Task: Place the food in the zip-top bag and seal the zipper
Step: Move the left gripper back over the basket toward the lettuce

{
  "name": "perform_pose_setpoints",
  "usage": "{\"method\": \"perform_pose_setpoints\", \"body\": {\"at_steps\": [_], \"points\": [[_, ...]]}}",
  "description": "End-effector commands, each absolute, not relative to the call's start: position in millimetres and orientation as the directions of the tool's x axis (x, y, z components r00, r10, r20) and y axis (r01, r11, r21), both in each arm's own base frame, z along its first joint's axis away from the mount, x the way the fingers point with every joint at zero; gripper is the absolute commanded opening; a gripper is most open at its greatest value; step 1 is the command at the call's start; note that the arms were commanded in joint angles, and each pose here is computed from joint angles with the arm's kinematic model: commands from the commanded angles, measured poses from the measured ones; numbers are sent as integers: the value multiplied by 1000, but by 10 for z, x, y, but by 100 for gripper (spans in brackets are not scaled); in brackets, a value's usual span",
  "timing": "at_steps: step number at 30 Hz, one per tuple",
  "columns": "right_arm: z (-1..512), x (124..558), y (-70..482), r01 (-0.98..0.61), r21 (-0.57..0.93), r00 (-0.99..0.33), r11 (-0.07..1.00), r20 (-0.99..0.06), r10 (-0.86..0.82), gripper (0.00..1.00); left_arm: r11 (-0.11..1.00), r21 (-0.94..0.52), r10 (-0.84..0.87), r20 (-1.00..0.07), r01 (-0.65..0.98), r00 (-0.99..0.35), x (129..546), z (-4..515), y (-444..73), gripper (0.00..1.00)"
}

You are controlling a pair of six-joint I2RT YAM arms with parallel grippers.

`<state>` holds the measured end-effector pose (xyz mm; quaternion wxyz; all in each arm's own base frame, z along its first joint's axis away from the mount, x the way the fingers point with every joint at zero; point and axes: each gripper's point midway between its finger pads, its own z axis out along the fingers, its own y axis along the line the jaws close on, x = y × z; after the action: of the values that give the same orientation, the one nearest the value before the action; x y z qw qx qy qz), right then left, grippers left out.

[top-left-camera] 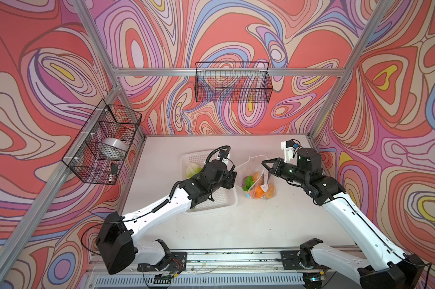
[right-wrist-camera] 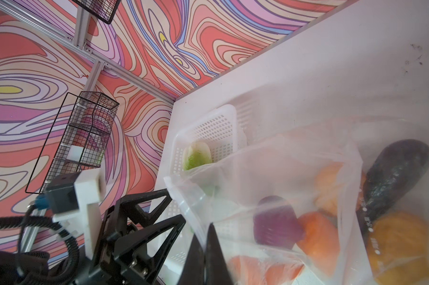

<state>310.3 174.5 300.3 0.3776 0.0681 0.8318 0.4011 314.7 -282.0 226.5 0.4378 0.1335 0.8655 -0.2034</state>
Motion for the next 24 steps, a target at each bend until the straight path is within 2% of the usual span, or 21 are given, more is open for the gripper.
{"method": "perform_pose_setpoints", "body": {"at_steps": [1,6,8,11,15,19,24], "points": [[3060,3084,1748,-206,717,-694,666,-587,418,0,878,-293,30,-754,377,-656,3114,2205,-2804,60],[3064,3095,1744,-203,716,-692,668,-587,420,0,830,-349,53,-727,435,-685,3061,2208,-3009,38],[3061,3100,1749,-203,717,-693,667,-586,419,0,808,-374,63,-713,454,-699,3043,2203,-3095,35],[3059,3107,1750,-200,717,-695,668,-584,419,0,778,-410,74,-692,475,-718,3009,2198,-3208,24],[3079,3101,1740,-202,712,-692,672,-589,417,0,770,-416,72,-697,484,-713,3021,2268,-3238,0],[3117,3085,1720,-209,696,-686,687,-605,404,0,770,-407,49,-731,492,-681,3025,2508,-3183,0],[3255,3090,1459,-171,584,-617,793,-691,376,0,686,-472,-11,-768,554,-640,2871,3184,-3211,0]]}}
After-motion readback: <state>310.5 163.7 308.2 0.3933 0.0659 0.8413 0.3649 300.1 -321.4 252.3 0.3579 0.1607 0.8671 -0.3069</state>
